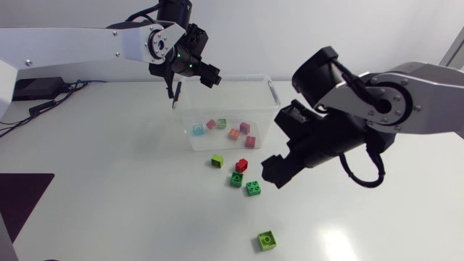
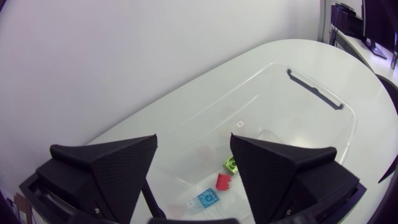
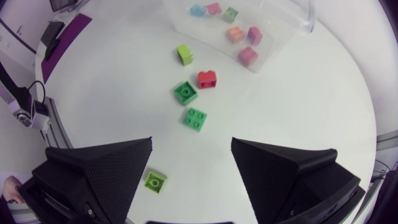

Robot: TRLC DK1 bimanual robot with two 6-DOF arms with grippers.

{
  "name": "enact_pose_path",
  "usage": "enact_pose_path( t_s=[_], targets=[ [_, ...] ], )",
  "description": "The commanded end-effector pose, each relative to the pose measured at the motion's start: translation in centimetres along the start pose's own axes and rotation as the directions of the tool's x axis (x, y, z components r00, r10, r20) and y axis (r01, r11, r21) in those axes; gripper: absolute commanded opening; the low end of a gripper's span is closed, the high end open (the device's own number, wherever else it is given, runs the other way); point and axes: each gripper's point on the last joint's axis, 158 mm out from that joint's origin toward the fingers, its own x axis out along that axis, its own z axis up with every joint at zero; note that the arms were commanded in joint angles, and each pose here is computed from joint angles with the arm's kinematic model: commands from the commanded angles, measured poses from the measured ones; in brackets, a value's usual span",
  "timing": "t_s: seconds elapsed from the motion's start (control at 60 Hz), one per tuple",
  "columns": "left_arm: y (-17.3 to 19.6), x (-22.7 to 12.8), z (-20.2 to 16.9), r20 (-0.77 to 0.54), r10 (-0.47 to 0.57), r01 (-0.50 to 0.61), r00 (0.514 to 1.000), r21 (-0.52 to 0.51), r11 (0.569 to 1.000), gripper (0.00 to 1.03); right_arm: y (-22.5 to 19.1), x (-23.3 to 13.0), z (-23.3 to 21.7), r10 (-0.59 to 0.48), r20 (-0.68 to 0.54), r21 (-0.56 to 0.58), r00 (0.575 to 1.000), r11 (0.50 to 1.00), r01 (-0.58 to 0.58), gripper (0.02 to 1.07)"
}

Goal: Place the duplo bricks in the container

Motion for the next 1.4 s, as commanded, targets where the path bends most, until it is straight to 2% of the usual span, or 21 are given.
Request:
enact_pose_path(
  t_s=[0.0, 0.217, 0.317, 0.7, 0.933, 1.25, 1.333, 1.383],
  targets=[
    [1.0, -0.4, 1.4, 0.014, 0.02, -0.019, 1.0, -0.056, 0.998, 0.98, 1.1, 1.7, -2.8, 0.03, -0.105, 0.011, 0.994, 1.0, -0.029, 0.95],
    [1.5, -3.2, 2.8, 0.008, 0.019, -0.019, 1.0, -0.082, 0.996, 0.98, 3.8, 3.8, -6.6, 0.054, -0.236, -0.078, 0.97, 0.994, -0.075, 0.95],
    [1.6, -4.6, 3.0, -0.001, 0.026, -0.026, 1.0, -0.082, 0.996, 0.98, 3.9, 5.0, -8.0, 0.034, -0.267, -0.13, 0.963, 0.989, -0.07, 0.95],
    [2.3, -9.2, 3.6, 0.007, 0.078, -0.076, 0.997, -0.126, 0.989, 0.98, 3.4, 6.9, -9.8, 0.009, -0.326, -0.075, 0.945, 0.997, -0.035, 0.95],
    [2.2, -10.2, 3.6, 0.008, 0.079, -0.078, 0.997, -0.125, 0.989, 0.98, 5.5, 7.2, -10.6, 0.044, -0.355, -0.104, 0.934, 0.991, -0.086, 0.95],
    [2.5, -11.8, 3.6, 0.011, 0.085, -0.083, 0.996, -0.124, 0.989, 0.98, 5.4, 8.6, -12.5, 0.038, -0.431, -0.091, 0.901, 0.992, -0.085, 0.94],
    [2.6, -12.7, 3.6, 0.02, 0.089, -0.085, 0.996, -0.131, 0.988, 0.98, 5.4, 8.9, -12.7, 0.037, -0.444, -0.085, 0.895, 0.993, -0.083, 0.88],
    [2.8, -13.5, 3.6, 0.028, 0.092, -0.088, 0.995, -0.133, 0.987, 0.98, 5.4, 9.0, -12.6, 0.037, -0.442, -0.084, 0.896, 0.993, -0.082, 0.79]
  ],
)
